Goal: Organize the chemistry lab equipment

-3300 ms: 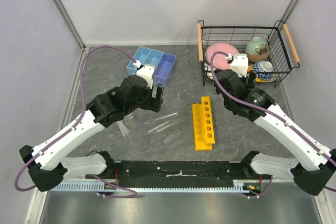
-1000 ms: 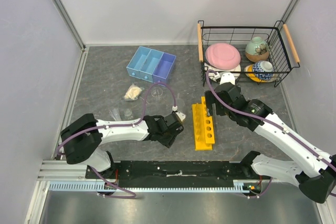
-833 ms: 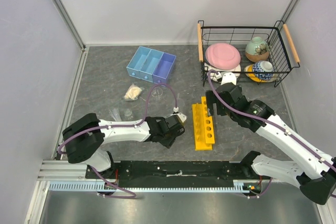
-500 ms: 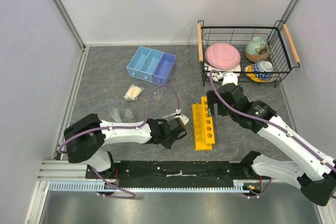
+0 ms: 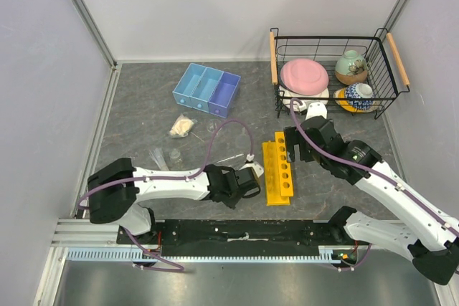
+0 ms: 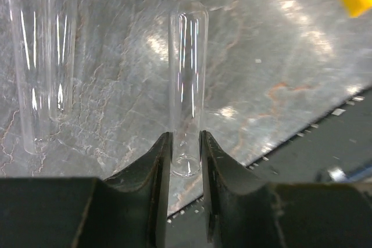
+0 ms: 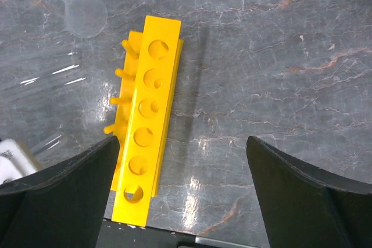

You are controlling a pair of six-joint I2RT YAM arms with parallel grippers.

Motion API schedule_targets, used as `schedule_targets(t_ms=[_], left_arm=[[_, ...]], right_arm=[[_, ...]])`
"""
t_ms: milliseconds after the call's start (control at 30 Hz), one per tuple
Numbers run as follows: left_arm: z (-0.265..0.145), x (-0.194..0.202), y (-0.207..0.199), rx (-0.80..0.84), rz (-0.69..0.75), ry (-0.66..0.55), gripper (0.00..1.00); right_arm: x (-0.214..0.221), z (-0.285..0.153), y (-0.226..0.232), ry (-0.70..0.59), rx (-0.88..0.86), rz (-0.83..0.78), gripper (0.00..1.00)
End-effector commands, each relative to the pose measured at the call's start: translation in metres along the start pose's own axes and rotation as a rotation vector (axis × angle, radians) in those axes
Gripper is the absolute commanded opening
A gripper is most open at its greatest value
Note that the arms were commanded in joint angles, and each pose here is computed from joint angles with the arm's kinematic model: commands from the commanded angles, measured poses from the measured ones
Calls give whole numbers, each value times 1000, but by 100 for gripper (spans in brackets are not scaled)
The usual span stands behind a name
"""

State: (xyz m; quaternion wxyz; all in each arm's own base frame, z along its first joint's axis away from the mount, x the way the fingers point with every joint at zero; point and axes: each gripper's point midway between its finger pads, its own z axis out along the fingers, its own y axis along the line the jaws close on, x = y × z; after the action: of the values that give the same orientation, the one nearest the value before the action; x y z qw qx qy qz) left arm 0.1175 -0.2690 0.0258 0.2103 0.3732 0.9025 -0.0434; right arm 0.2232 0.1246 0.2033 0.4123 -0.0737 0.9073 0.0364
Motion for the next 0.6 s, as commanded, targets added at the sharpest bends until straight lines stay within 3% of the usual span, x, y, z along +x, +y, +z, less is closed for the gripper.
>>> schedule_targets(t_ms=[0,300,567], left_arm=[[-53,-44,-25,134,-2,-114,2],[-130,-86,-80,546,122,-273,2],[-179,-110,-71,940,109,-444,2]], right_arm=[[2,-13,8,16,-79,4,98],[-8,-54,60,40,-423,-16,98],[-29,-118,100,12,-758,-27,98]])
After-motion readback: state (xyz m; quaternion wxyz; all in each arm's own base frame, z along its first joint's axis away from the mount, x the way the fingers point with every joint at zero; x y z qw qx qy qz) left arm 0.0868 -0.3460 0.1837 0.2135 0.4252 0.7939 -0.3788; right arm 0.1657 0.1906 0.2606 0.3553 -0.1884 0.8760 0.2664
